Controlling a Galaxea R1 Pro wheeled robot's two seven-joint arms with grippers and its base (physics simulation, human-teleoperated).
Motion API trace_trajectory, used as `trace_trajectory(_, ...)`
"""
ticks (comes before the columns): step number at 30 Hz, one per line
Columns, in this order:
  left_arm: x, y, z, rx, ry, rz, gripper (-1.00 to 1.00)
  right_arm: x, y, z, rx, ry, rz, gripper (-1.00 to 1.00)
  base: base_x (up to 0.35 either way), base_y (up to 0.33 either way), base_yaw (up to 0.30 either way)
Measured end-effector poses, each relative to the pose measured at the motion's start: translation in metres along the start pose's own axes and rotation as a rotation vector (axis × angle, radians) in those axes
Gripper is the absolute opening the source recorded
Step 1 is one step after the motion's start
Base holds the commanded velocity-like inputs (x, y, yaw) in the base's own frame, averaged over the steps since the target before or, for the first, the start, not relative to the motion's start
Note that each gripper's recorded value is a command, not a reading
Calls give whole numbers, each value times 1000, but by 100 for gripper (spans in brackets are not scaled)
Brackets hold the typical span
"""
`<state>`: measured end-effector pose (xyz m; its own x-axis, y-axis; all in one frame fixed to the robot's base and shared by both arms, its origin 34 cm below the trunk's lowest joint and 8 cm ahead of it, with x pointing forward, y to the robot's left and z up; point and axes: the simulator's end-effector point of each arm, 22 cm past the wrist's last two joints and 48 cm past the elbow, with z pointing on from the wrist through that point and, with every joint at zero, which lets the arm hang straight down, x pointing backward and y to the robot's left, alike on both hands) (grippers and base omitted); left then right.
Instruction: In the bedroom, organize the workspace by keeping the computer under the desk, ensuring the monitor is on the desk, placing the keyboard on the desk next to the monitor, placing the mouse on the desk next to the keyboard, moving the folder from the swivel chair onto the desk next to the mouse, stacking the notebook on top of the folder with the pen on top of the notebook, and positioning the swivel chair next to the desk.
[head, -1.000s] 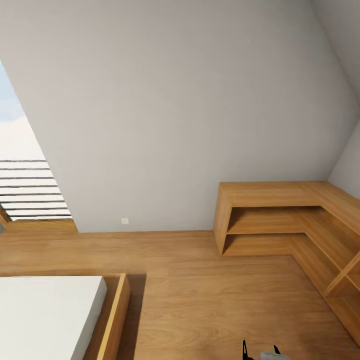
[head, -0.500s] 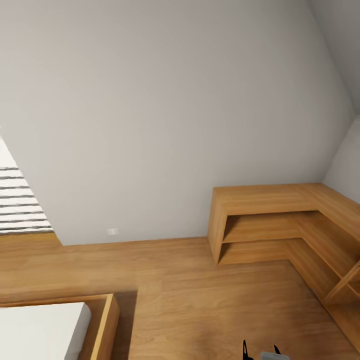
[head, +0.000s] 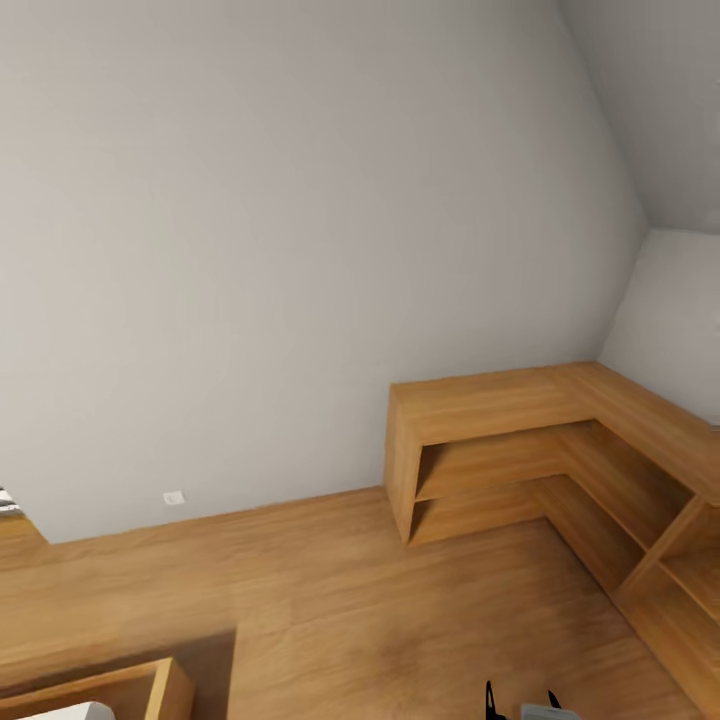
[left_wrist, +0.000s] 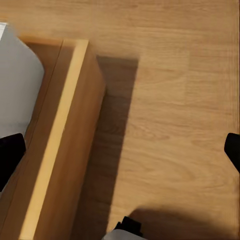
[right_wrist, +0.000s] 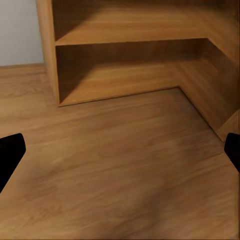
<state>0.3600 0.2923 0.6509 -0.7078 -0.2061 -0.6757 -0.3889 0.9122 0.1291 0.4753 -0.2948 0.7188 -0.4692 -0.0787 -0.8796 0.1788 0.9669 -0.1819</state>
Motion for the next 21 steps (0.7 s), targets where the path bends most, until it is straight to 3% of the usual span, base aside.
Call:
trace_trajectory(15, 0, 1, 0, -1, 0, 0, 100, 0, 0, 0, 0, 0, -1, 100, 326, 0, -260)
trace_trajectory(21, 0, 2, 1, -4, 1, -1, 100, 0, 0, 0, 0, 0, -1, 100, 155, 0, -260)
